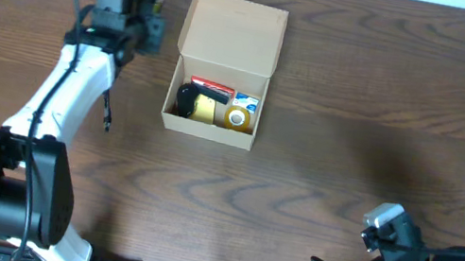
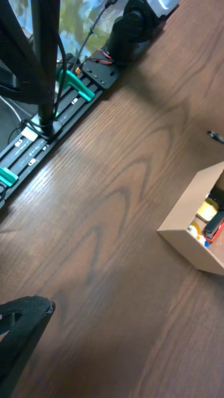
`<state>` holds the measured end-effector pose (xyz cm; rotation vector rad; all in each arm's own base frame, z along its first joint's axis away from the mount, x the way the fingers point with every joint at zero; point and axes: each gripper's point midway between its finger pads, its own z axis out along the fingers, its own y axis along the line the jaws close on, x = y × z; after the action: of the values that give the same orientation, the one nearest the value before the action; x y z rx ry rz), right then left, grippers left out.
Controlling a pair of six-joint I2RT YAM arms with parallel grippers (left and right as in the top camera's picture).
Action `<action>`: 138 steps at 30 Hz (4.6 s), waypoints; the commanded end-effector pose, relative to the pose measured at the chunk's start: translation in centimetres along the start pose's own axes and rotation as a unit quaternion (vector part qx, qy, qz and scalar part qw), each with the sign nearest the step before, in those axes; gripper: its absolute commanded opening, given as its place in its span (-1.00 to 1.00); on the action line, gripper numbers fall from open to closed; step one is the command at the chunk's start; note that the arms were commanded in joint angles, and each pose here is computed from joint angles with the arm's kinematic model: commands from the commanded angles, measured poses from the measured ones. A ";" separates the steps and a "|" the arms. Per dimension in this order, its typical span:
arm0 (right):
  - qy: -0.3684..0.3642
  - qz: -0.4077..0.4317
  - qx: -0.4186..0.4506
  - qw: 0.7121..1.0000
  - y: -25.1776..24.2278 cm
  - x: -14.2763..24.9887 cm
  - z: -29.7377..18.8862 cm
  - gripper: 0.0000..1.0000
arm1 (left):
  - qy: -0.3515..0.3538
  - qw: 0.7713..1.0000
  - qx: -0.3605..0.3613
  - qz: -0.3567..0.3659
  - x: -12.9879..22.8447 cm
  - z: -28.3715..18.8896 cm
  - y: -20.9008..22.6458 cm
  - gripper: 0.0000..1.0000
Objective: Pack container
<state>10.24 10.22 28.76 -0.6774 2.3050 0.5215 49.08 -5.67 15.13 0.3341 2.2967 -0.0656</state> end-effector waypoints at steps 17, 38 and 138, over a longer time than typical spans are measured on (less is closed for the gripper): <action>0.000 0.003 -0.004 1.000 0.1 0.0 0.0 0.98 | -0.005 0.916 0.193 0.353 1.4 -2.3 -14.5 -0.89; 0.000 0.003 -0.004 1.000 0.1 0.0 0.0 0.98 | 0.036 0.846 0.177 0.502 4.2 -2.1 -14.5 -0.89; 0.000 0.003 -0.004 1.000 0.1 0.0 0.0 0.98 | 0.203 0.918 -0.174 -0.293 12.1 -6.2 3.6 0.25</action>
<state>10.24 10.23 28.77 -0.6776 2.3046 0.5220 37.91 1.36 12.67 -0.5330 2.6402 0.1542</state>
